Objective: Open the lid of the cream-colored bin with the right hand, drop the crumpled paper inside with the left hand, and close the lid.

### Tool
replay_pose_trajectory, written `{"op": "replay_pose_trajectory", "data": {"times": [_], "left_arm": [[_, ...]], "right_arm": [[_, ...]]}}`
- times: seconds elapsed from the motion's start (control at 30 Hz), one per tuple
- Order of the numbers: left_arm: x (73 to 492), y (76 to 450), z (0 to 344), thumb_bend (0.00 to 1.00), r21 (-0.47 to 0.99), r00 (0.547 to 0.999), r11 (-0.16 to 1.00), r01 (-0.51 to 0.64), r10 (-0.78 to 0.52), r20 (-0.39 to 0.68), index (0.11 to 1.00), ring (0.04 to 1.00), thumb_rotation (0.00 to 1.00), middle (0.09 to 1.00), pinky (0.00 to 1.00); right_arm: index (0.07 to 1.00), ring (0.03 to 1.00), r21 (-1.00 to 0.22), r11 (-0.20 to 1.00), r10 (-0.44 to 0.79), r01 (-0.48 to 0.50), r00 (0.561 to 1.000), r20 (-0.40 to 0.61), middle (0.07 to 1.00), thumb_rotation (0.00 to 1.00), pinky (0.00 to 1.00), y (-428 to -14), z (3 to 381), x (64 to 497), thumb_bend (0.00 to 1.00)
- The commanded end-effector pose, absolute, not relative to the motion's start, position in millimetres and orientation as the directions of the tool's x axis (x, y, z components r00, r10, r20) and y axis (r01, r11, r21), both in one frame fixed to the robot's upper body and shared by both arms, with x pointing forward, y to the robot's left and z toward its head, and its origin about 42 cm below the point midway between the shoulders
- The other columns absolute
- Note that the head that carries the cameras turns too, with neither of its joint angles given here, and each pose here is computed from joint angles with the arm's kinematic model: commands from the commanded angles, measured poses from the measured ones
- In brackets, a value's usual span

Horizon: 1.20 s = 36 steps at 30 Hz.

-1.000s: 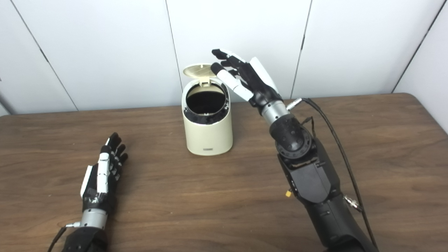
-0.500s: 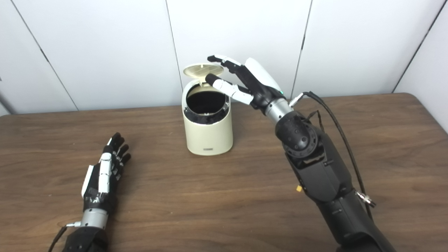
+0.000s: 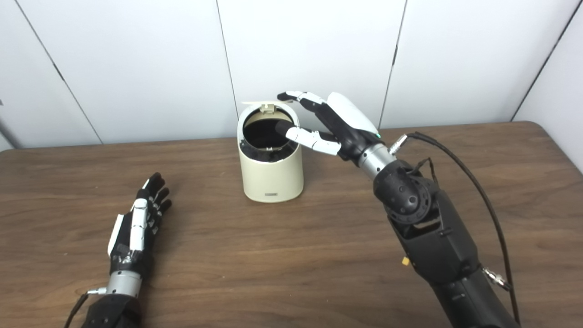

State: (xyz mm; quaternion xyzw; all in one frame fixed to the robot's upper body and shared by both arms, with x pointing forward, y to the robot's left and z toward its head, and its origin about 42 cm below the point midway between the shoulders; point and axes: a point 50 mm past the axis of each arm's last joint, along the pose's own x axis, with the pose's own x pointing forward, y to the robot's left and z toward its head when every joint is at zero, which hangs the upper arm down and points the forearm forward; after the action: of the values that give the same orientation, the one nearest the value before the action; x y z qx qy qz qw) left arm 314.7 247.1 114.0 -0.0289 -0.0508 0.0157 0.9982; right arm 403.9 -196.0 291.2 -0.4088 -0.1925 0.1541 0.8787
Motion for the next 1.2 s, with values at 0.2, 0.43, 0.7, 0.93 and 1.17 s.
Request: {"op": "replay_pose_trajectory", "data": {"times": [0.2, 0.43, 0.7, 0.93, 1.17], "left_arm": [[313, 243, 109, 0.4, -0.062, 0.995, 0.998, -0.023, 0.029, 0.093, 0.974, 0.973, 0.99, 0.982, 0.97], [314, 242, 109, 0.42, -0.058, 0.995, 0.998, -0.027, 0.032, 0.093, 0.969, 0.973, 0.97, 0.98, 0.96], [314, 239, 108, 0.41, -0.044, 0.995, 0.999, -0.025, 0.029, 0.091, 0.967, 0.972, 0.99, 0.981, 0.95], [314, 237, 108, 0.4, -0.053, 0.996, 0.998, -0.014, 0.019, 0.093, 0.976, 0.981, 1.0, 0.992, 0.96], [314, 236, 108, 0.41, -0.056, 0.996, 0.998, -0.031, 0.035, 0.082, 0.964, 0.971, 0.98, 0.986, 0.94]], "right_arm": [[0.865, 0.965, -0.782, 0.618, 0.442, -0.082, 0.859, 0.259, 0.917, 0.91, 0.93, -193, 312, 400, 0.49], [0.881, 0.98, -0.807, 0.577, 0.468, -0.122, 0.86, 0.205, 0.93, 0.93, 0.92, -191, 303, 400, 0.53], [0.892, 1.0, -0.871, 0.459, 0.527, -0.172, 0.843, 0.112, 0.931, 0.93, 0.93, -176, 292, 400, 0.57], [0.889, 1.0, -0.918, 0.353, 0.553, -0.181, 0.831, 0.049, 0.957, 0.95, 0.96, -168, 285, 398, 0.59], [0.886, 1.0, -0.935, 0.306, 0.556, -0.181, 0.831, 0.021, 0.962, 0.95, 0.98, -168, 281, 394, 0.58]]}}
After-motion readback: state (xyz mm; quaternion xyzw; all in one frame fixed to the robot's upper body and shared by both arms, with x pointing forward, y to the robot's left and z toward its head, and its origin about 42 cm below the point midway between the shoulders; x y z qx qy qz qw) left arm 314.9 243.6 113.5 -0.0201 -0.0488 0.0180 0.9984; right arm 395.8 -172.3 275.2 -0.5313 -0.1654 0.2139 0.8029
